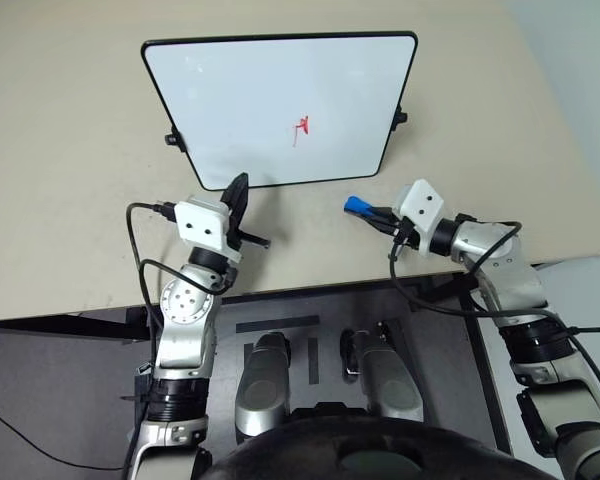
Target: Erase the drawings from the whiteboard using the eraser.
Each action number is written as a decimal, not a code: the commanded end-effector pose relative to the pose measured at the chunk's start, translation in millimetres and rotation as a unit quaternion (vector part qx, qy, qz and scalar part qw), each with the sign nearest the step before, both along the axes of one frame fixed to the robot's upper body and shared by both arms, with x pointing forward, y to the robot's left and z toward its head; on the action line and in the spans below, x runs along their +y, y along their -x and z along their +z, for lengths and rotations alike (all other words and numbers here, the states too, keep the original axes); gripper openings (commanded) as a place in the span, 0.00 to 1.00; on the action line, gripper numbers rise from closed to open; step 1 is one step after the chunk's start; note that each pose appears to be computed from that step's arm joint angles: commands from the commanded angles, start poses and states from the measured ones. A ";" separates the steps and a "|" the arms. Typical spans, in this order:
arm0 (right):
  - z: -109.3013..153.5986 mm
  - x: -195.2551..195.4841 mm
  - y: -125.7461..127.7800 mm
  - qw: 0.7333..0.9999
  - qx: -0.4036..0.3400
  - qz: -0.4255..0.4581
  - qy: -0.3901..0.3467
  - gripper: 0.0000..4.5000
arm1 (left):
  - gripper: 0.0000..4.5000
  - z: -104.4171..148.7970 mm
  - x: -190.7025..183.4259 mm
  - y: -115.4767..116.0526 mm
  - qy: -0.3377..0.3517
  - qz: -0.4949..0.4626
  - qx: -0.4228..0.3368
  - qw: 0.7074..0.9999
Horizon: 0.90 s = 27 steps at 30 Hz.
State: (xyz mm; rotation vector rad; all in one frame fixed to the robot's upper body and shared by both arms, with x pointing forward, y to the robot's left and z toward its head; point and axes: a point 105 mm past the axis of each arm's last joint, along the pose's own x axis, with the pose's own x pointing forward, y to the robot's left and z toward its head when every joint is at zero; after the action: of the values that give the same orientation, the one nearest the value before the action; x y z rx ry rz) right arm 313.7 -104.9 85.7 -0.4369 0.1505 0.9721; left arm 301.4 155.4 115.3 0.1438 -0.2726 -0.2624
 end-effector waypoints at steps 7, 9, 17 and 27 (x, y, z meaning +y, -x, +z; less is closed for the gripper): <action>-2.7 1.1 0.3 1.000 -0.010 0.002 0.014 0.00 | 0.00 11.0 -3.3 -1.8 0.000 -0.007 -0.025 1.000; 2.5 2.1 0.7 1.000 -0.023 0.008 0.013 0.00 | 0.00 11.0 -2.9 -1.6 -0.001 -0.007 -0.025 1.000; 66.2 43.3 12.9 0.980 -0.160 0.114 -0.010 0.00 | 0.00 5.0 3.8 3.4 -0.008 -0.004 -0.014 1.000; 88.9 80.6 -23.0 0.880 -0.427 0.169 0.121 0.00 | 0.00 0.7 7.0 6.9 -0.010 0.003 -0.010 1.000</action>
State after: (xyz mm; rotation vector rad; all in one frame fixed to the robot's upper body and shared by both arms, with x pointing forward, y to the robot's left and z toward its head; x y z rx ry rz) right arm 333.9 -27.5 166.1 -1.0374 -0.5318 1.0666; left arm 295.1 163.4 106.1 0.1639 -0.2445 -0.2600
